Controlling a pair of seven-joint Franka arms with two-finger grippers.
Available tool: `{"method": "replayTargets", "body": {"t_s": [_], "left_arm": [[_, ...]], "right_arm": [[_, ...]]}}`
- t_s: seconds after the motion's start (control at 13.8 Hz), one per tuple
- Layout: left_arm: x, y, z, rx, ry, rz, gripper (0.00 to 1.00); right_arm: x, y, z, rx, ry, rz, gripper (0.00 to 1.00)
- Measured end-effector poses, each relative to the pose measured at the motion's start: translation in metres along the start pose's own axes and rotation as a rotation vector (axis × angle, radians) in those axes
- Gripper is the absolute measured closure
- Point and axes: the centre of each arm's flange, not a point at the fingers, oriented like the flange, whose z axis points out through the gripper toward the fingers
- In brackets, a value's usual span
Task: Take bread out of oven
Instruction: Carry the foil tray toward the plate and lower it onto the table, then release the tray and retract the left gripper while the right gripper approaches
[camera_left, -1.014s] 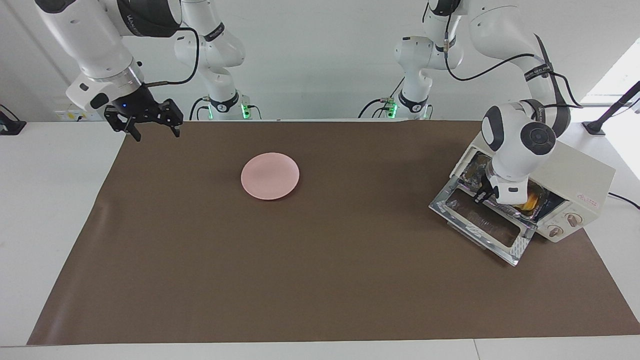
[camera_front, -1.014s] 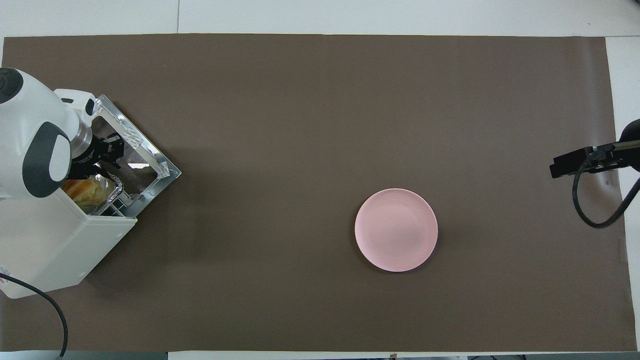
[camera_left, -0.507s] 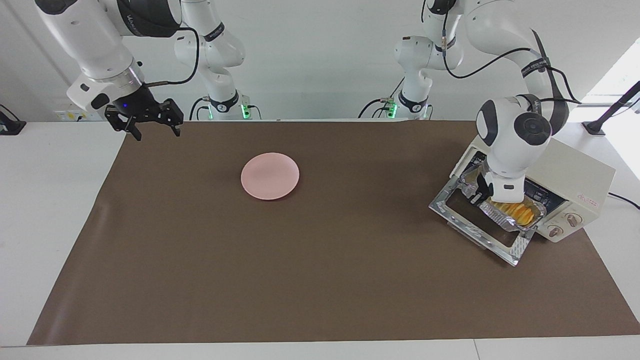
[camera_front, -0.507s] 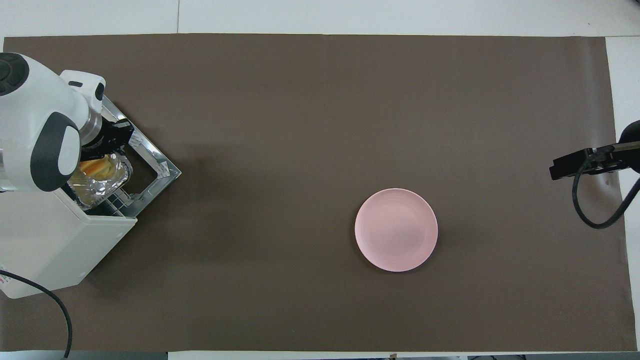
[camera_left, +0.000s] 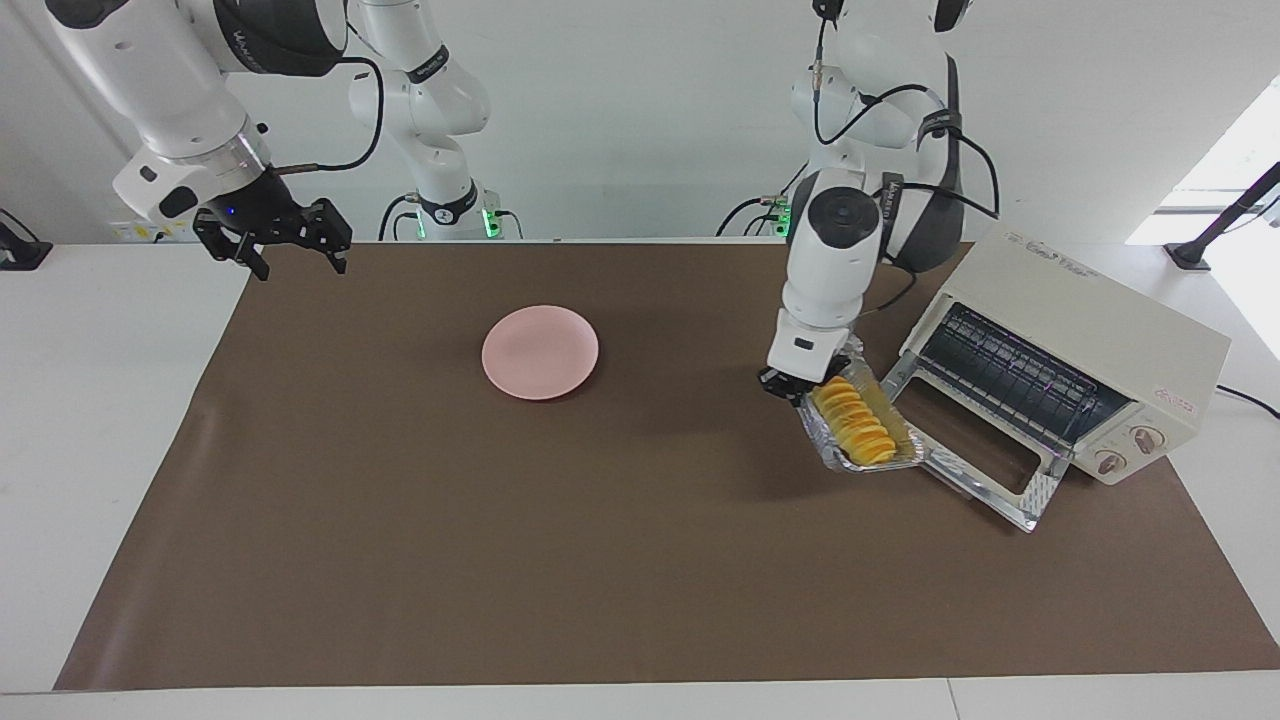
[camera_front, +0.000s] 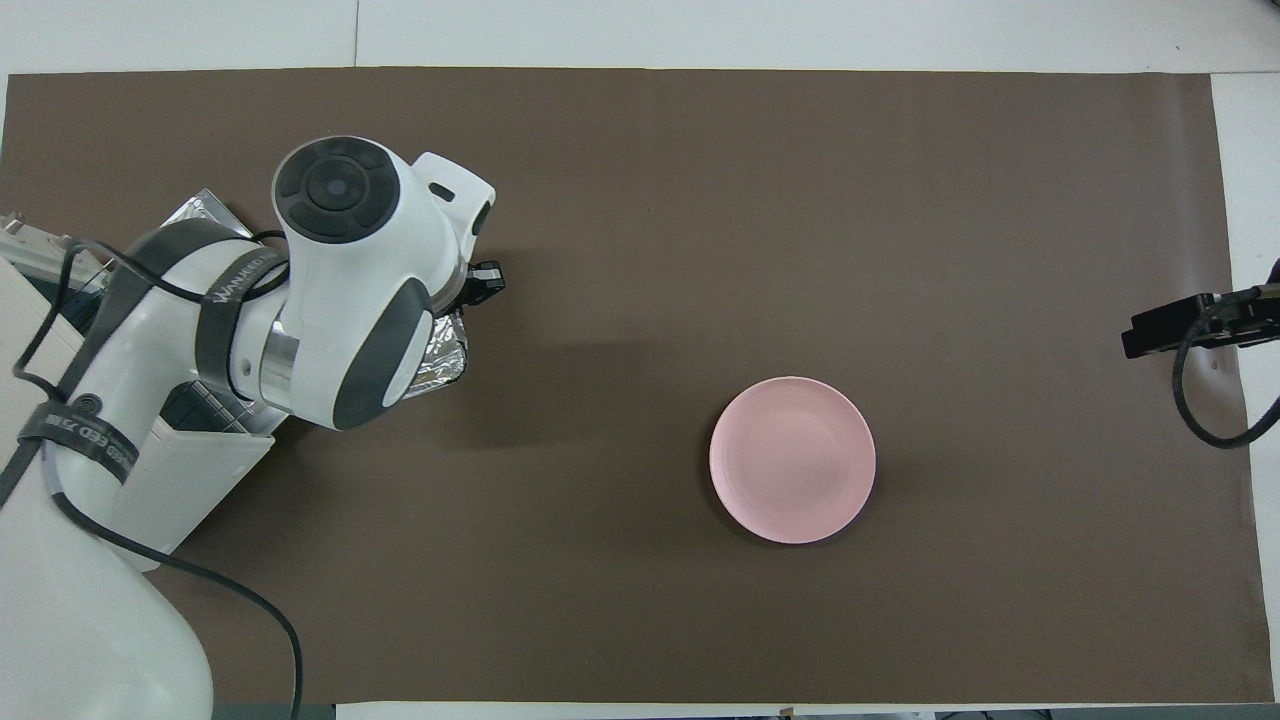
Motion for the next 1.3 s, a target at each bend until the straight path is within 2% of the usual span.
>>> {"method": "replayTargets", "body": {"t_s": [0.29, 0.65, 0.8, 1.01, 1.16, 1.3], "left_arm": [[-0.052, 0.052, 0.018, 0.012, -0.031, 0.126, 0.98], [-0.085, 0.082, 0.049, -0.007, -0.027, 0.201, 0.98], [-0.088, 0.085, 0.053, -0.008, -0.027, 0.206, 0.81], [-0.078, 0.078, 0.044, -0.017, -0.018, 0.183, 0.44], [-0.052, 0.056, 0.021, -0.028, -0.018, 0.125, 0.21], [-0.014, 0.01, -0.014, -0.031, -0.028, 0.037, 0.0]], "right_arm": [[0.0, 0.0, 0.0, 0.0, 0.0, 0.0, 0.0], [0.0, 0.0, 0.0, 0.0, 0.0, 0.0, 0.0], [0.0, 0.0, 0.0, 0.0, -0.004, 0.0, 0.0], [-0.001, -0.001, 0.001, 0.001, -0.01, -0.001, 0.0], [-0.001, -0.004, 0.001, 0.001, -0.01, -0.008, 0.0], [0.001, -0.016, 0.001, -0.001, -0.01, -0.023, 0.0]]}}
